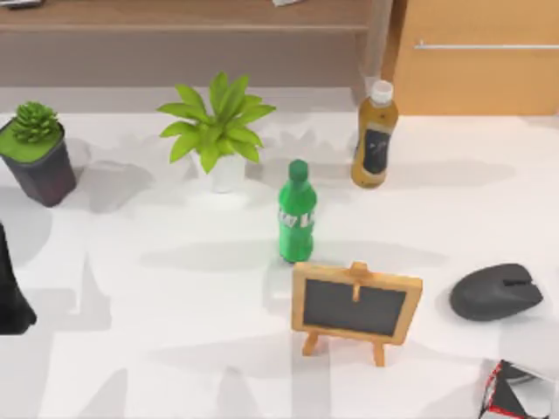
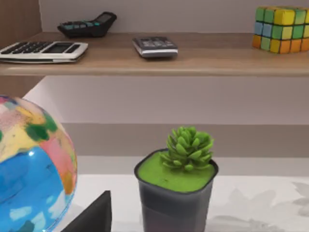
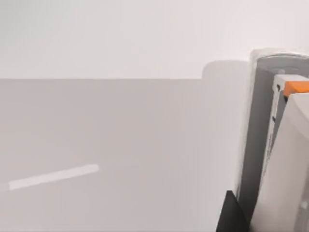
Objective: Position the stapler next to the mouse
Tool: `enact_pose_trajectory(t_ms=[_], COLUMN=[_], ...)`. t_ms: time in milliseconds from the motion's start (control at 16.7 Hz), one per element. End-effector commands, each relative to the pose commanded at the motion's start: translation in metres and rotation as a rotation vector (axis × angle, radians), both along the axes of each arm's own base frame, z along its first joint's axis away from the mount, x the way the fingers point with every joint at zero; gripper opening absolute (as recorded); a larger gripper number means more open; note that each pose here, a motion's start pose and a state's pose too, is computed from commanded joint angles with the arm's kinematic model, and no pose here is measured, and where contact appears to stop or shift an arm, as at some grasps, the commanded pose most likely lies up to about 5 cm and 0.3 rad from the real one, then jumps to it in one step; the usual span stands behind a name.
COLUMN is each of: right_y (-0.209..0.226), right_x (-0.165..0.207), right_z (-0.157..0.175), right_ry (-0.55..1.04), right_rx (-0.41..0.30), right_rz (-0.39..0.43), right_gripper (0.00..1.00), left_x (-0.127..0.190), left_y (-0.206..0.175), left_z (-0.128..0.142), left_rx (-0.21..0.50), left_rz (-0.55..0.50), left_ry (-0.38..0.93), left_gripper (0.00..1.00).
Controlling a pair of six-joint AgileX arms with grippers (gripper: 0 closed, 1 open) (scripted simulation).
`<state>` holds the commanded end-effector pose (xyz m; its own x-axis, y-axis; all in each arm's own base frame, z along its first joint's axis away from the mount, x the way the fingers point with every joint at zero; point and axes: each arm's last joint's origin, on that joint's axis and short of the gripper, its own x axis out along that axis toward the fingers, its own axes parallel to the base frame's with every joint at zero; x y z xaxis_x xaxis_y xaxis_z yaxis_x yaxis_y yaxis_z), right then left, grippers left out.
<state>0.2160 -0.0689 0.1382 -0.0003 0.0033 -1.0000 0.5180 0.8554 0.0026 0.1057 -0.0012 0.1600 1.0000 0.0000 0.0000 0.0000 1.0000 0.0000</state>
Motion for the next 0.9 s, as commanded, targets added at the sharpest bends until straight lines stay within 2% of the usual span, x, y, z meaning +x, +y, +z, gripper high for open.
enact_pose_trajectory(t_ms=[540, 900], right_y=[0.0, 0.008], right_x=[0.006, 0.066], right_z=[0.014, 0.043], right_ry=[-0.013, -0.07], right_rx=[-0.005, -0.026], right_rz=[0.005, 0.074], right_gripper=[0.0, 0.0], left_x=[0.0, 0.0], left_y=[0.0, 0.0], left_z=[0.0, 0.0], left_rx=[0.0, 0.0], left_rz=[0.0, 0.0], left_ry=[0.0, 0.0], left_gripper=[1.0, 1.0])
